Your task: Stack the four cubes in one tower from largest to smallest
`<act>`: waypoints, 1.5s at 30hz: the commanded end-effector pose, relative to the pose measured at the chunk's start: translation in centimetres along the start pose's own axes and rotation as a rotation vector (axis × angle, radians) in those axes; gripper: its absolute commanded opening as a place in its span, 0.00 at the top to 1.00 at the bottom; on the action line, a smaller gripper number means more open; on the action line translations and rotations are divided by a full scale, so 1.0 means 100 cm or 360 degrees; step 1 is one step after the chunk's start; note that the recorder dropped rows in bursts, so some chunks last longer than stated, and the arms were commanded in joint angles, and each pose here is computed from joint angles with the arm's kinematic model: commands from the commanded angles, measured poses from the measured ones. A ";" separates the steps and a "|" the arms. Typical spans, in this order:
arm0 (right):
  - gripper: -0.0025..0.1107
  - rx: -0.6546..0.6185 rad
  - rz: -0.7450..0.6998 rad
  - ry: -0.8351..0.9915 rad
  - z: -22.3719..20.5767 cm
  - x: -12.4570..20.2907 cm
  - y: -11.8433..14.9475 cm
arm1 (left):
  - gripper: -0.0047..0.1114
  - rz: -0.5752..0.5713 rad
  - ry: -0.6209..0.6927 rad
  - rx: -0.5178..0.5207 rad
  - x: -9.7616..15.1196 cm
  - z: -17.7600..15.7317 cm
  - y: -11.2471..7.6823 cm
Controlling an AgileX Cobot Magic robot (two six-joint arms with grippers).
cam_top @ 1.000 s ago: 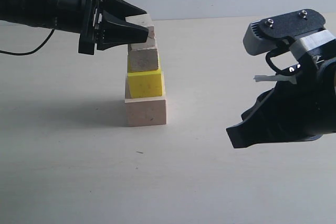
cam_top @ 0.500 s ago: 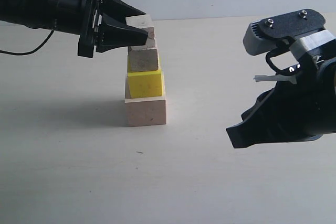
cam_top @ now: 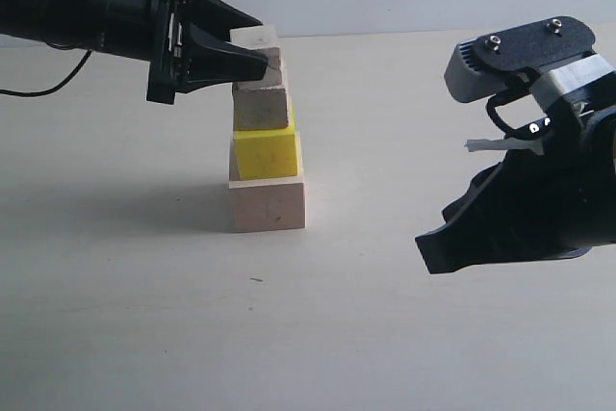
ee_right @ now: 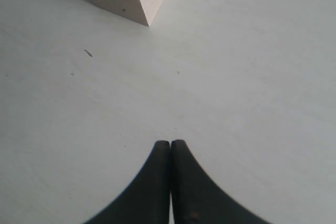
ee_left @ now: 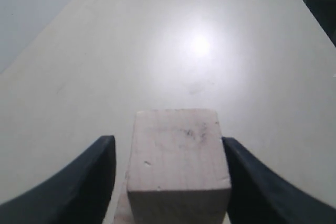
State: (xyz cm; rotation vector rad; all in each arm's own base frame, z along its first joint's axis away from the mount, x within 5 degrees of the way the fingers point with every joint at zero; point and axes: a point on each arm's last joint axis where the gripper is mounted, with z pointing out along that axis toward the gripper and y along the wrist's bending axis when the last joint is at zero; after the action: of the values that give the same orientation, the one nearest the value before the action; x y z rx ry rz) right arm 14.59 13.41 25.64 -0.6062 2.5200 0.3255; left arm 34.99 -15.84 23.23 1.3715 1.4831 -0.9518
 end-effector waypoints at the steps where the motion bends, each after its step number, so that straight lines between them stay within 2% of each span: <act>1: 0.98 -0.0009 -0.0012 -0.0014 -0.001 0.001 0.000 | 0.47 0.0040 0.0006 -0.0035 -0.007 -0.004 -0.001; 20: 0.98 -0.0009 -0.0012 -0.0014 -0.001 0.001 0.000 | 0.47 0.0040 -0.0025 -0.0022 -0.011 -0.005 -0.002; 30: 0.98 -0.0009 -0.0012 -0.0014 -0.001 0.001 0.000 | 0.47 0.0136 -0.0081 -0.0059 -0.036 -0.016 -0.011; 37: 0.98 -0.0009 -0.0012 -0.0014 -0.001 0.001 0.000 | 0.35 0.0202 -0.0150 -0.0109 -0.061 -0.028 -0.020; 42: 0.98 -0.0011 -0.0009 -0.0013 -0.001 0.001 0.000 | 0.36 0.0248 -0.0181 -0.0137 -0.081 -0.038 -0.031; 44: 0.98 -0.0011 -0.0009 -0.0013 -0.001 0.001 0.000 | 0.40 0.0282 -0.0198 -0.0150 -0.090 -0.044 -0.036; 45: 0.98 -0.0011 -0.0009 -0.0013 -0.001 0.001 0.000 | 0.46 0.0294 -0.0206 -0.0158 -0.096 -0.047 -0.040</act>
State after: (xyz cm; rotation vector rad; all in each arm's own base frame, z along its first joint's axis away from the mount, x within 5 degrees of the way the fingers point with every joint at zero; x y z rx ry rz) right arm 14.57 13.43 25.64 -0.6086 2.5206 0.3285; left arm 31.54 -15.12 31.85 1.3579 1.2961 -0.8244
